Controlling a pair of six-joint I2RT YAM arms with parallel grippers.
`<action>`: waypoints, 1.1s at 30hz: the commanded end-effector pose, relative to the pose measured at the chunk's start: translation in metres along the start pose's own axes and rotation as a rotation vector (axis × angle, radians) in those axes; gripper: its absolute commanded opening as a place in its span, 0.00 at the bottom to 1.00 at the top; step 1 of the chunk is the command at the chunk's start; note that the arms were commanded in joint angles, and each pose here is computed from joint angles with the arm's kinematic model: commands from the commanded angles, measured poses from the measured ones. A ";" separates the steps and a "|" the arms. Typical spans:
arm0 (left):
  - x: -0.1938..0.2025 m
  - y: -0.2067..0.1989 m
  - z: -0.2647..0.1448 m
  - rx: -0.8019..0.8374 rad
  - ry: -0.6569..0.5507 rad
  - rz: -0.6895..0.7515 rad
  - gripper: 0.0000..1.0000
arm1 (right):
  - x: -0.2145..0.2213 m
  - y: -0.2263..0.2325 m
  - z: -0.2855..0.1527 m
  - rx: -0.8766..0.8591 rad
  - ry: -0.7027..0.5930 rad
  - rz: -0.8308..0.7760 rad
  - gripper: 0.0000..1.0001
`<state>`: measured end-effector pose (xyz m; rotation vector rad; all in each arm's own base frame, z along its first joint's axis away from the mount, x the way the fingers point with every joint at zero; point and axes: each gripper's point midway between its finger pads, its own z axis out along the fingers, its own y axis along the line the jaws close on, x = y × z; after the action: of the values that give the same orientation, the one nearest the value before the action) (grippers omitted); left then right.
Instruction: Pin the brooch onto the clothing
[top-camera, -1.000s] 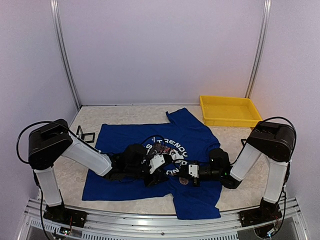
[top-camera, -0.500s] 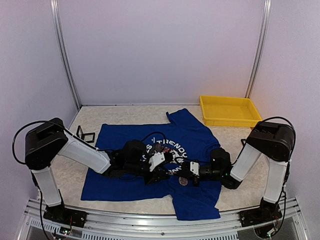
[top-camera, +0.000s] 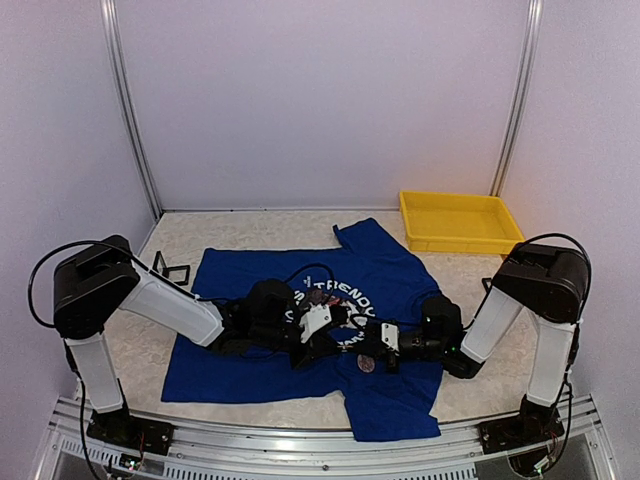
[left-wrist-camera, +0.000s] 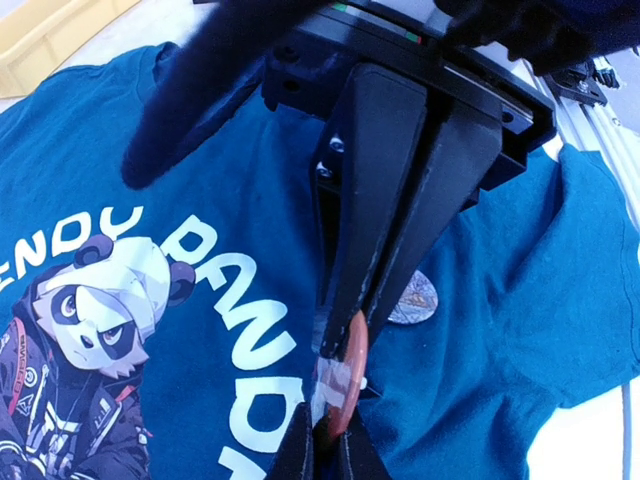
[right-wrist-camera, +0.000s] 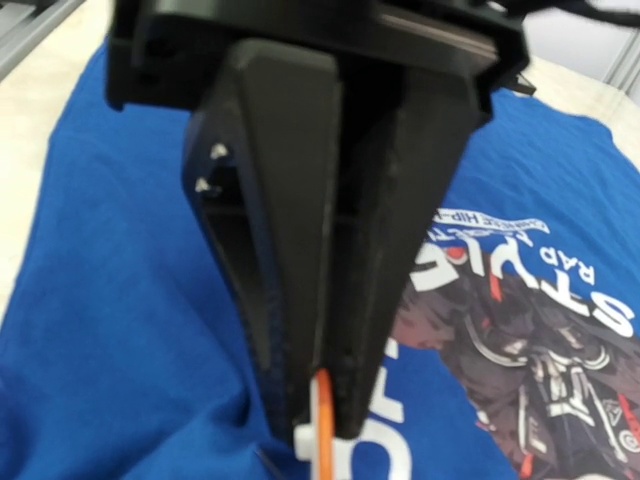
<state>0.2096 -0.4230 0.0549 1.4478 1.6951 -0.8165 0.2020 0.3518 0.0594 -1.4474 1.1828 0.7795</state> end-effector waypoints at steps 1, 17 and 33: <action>-0.013 -0.010 0.003 0.039 -0.041 0.010 0.04 | 0.001 0.005 -0.001 -0.026 -0.013 0.005 0.00; -0.024 -0.011 0.000 0.020 -0.079 0.003 0.04 | -0.001 0.005 0.000 -0.030 -0.022 0.004 0.00; -0.021 -0.017 -0.004 0.034 -0.020 -0.023 0.00 | -0.006 0.004 -0.018 0.026 0.039 0.064 0.27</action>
<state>0.1986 -0.4270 0.0559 1.4507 1.7045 -0.8317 0.1982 0.3419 0.0657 -1.4279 1.2227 0.7822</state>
